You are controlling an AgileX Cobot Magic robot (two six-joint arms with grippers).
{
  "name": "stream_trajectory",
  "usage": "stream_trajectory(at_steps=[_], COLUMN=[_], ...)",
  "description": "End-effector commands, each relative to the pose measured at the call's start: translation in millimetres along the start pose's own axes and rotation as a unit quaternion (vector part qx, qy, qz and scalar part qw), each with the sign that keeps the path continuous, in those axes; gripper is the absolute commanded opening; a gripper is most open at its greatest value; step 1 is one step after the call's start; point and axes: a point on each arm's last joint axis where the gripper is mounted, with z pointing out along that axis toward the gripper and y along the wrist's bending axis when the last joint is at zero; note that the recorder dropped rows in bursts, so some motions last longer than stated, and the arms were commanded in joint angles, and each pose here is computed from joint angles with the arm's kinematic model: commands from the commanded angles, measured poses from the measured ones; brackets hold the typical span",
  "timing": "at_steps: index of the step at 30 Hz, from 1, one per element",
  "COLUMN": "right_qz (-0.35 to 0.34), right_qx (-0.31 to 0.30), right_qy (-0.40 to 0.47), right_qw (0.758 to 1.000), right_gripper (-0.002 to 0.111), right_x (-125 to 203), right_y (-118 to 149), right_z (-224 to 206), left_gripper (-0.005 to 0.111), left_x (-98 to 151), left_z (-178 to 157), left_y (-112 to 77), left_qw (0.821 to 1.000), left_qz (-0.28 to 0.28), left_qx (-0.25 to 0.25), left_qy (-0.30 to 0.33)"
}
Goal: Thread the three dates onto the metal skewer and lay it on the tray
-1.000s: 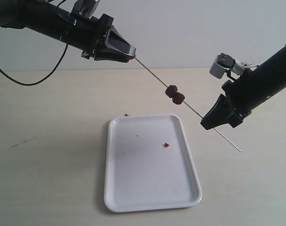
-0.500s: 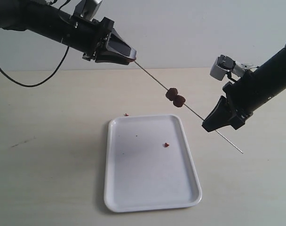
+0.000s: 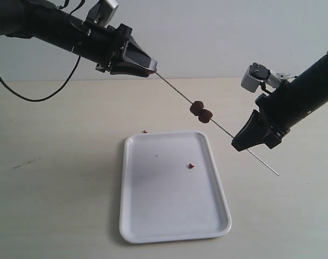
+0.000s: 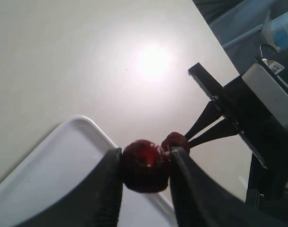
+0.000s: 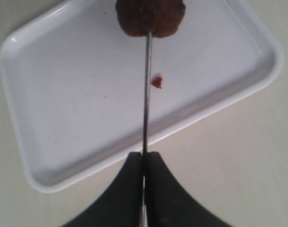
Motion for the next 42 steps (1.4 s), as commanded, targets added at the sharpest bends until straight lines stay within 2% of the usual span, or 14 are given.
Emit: stream_trajectory(at_steps=[1, 16, 36, 42], right_qz=[0.0, 0.013, 0.012, 0.011], right_qx=[-0.006, -0.01, -0.011, -0.012], right_qy=[-0.02, -0.071, -0.097, -0.119], right_qw=[1.0, 0.997, 0.995, 0.993], right_gripper=[0.0, 0.0, 0.0, 0.0], right_x=[-4.8, -14.8, -21.0, -24.8], right_y=[3.4, 4.5, 5.5, 5.6], right_z=[-2.4, -2.7, -2.1, -3.0], left_gripper=[0.034, 0.034, 0.034, 0.034], left_x=[-0.9, -2.3, -1.5, 1.4], left_z=[3.1, 10.9, 20.2, 35.4], left_y=[-5.9, -14.4, -22.3, -34.5], left_qw=[1.0, 1.0, 0.999, 0.998], left_qz=[0.005, 0.006, 0.018, 0.029], left_qx=[0.009, 0.028, 0.037, 0.048], left_qy=[-0.002, -0.007, -0.002, 0.014])
